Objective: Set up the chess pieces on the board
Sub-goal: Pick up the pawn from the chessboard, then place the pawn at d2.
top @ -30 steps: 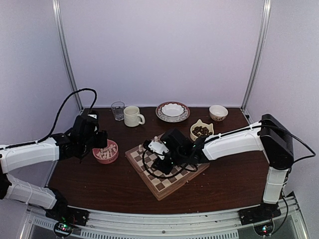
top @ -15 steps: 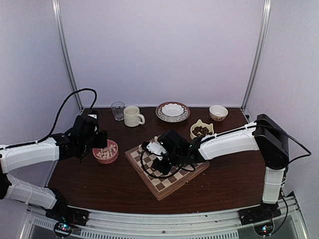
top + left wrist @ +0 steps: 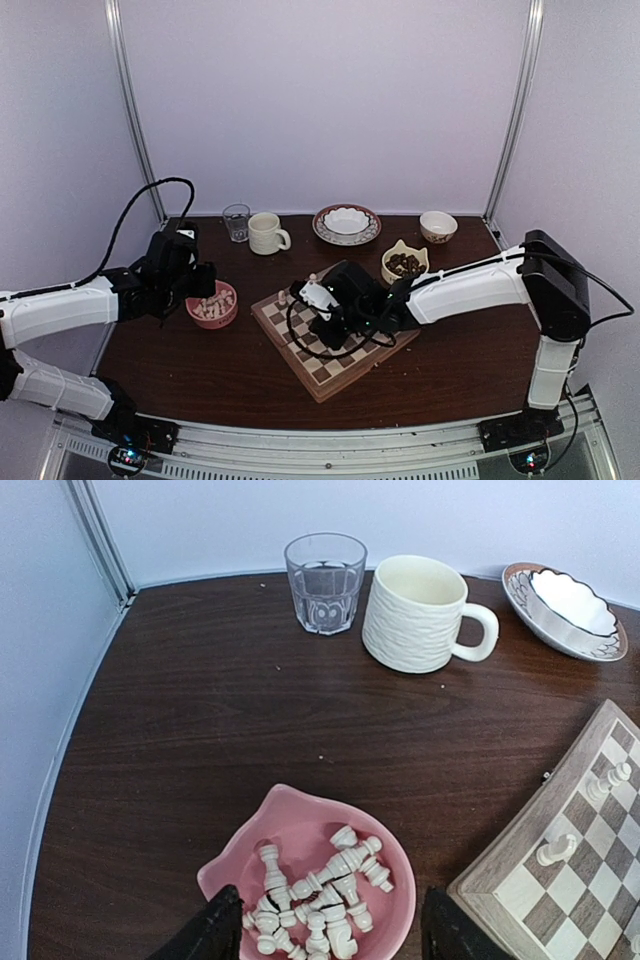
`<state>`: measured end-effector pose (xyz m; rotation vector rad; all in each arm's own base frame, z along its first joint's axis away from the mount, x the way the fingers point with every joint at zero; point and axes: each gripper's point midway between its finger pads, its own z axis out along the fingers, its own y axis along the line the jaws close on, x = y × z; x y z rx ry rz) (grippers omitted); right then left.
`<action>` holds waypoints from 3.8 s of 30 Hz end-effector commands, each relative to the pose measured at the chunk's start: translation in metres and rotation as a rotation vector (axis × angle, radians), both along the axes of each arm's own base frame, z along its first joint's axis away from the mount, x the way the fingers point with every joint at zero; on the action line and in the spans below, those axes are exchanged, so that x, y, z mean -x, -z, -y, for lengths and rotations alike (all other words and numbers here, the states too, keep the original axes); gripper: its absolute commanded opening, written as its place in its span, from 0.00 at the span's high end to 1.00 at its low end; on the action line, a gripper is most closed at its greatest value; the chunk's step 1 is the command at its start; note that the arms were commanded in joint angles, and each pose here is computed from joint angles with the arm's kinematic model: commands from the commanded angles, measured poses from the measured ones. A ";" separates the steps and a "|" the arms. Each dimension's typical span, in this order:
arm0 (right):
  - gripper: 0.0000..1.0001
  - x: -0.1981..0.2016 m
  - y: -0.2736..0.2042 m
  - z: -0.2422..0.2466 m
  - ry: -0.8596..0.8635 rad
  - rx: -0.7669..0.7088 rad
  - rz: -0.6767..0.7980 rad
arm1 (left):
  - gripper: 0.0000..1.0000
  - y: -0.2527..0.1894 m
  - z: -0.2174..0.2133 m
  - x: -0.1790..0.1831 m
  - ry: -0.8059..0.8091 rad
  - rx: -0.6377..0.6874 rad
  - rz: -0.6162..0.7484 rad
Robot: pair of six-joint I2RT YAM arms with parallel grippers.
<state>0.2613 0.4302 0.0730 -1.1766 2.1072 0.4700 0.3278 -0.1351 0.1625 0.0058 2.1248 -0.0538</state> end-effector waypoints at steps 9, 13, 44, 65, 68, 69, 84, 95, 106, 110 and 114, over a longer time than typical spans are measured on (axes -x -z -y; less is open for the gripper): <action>0.96 -0.061 -0.066 0.040 0.301 -0.137 0.118 | 0.38 -0.014 0.001 -0.002 0.000 0.048 0.048; 0.96 -0.085 -0.066 0.050 0.367 -0.156 0.094 | 0.38 -0.013 0.003 -0.003 0.007 0.050 0.043; 0.96 -0.119 -0.012 0.014 0.320 -0.119 0.052 | 0.39 -0.014 0.006 -0.003 0.017 0.053 0.041; 0.92 -0.122 0.004 0.018 0.330 -0.051 0.053 | 0.39 -0.016 0.006 -0.002 0.026 0.054 0.041; 0.91 -0.122 0.005 0.018 0.327 -0.049 0.052 | 0.39 -0.016 0.006 -0.002 0.025 0.054 0.041; 0.91 -0.122 0.006 0.018 0.327 -0.047 0.051 | 0.39 -0.016 0.006 -0.002 0.025 0.053 0.040; 0.88 -0.124 0.003 0.019 0.331 -0.041 0.063 | 0.39 -0.015 0.008 -0.002 0.031 0.056 0.036; 0.78 -0.124 0.005 0.018 0.325 -0.037 0.063 | 0.39 -0.014 0.009 -0.003 0.034 0.054 0.030; 0.62 -0.117 -0.019 0.017 0.304 -0.083 0.074 | 0.41 0.000 0.023 -0.005 0.090 0.054 -0.029; 0.58 -0.111 -0.033 0.022 0.305 -0.099 0.099 | 0.45 0.010 0.024 -0.008 0.088 0.025 -0.073; 0.57 -0.099 -0.050 0.027 0.298 -0.115 0.127 | 0.53 0.027 0.021 -0.014 0.071 -0.006 -0.143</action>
